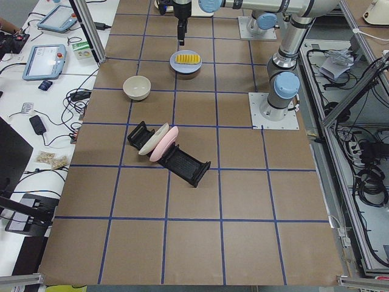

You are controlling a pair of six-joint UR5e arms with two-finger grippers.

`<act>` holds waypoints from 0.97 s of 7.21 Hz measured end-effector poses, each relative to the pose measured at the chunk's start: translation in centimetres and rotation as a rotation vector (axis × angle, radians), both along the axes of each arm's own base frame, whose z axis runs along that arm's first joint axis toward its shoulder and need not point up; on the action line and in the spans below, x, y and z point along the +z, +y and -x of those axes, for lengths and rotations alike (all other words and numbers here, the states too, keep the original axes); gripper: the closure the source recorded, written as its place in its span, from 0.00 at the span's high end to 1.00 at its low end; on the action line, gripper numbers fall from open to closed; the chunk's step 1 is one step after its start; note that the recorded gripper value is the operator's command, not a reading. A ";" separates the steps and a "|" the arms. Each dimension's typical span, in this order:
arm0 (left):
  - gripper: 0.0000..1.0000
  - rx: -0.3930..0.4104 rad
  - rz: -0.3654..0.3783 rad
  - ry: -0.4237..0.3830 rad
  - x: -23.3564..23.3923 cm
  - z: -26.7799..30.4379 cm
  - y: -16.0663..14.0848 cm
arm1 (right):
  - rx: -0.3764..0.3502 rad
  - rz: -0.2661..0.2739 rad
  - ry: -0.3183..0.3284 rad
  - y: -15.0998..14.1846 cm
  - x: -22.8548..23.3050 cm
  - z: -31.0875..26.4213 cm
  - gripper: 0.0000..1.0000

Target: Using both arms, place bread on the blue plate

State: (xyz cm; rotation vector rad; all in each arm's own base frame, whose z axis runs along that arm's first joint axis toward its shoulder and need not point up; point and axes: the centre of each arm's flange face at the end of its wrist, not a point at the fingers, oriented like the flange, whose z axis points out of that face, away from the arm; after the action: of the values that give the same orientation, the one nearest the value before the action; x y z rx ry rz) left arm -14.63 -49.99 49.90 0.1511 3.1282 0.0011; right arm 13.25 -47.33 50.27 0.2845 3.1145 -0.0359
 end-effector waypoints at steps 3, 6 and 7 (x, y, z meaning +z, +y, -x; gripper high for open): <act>1.00 0.000 0.004 0.000 0.2 0.0 0.1 | -0.001 -0.005 0.001 -0.1 -0.2 0.0 1.00; 1.00 -0.001 0.005 0.000 0.2 0.1 0.2 | -0.002 -0.007 0.001 -0.1 -0.3 0.0 1.00; 1.00 -0.001 0.004 0.000 0.2 0.1 0.1 | -0.002 -0.007 0.001 -0.1 -0.3 0.0 1.00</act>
State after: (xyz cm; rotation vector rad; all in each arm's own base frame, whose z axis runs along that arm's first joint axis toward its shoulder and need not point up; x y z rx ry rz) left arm -14.69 -49.85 50.09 0.1525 3.1281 -0.0059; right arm 13.24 -47.41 49.99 0.2879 3.1156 -0.0258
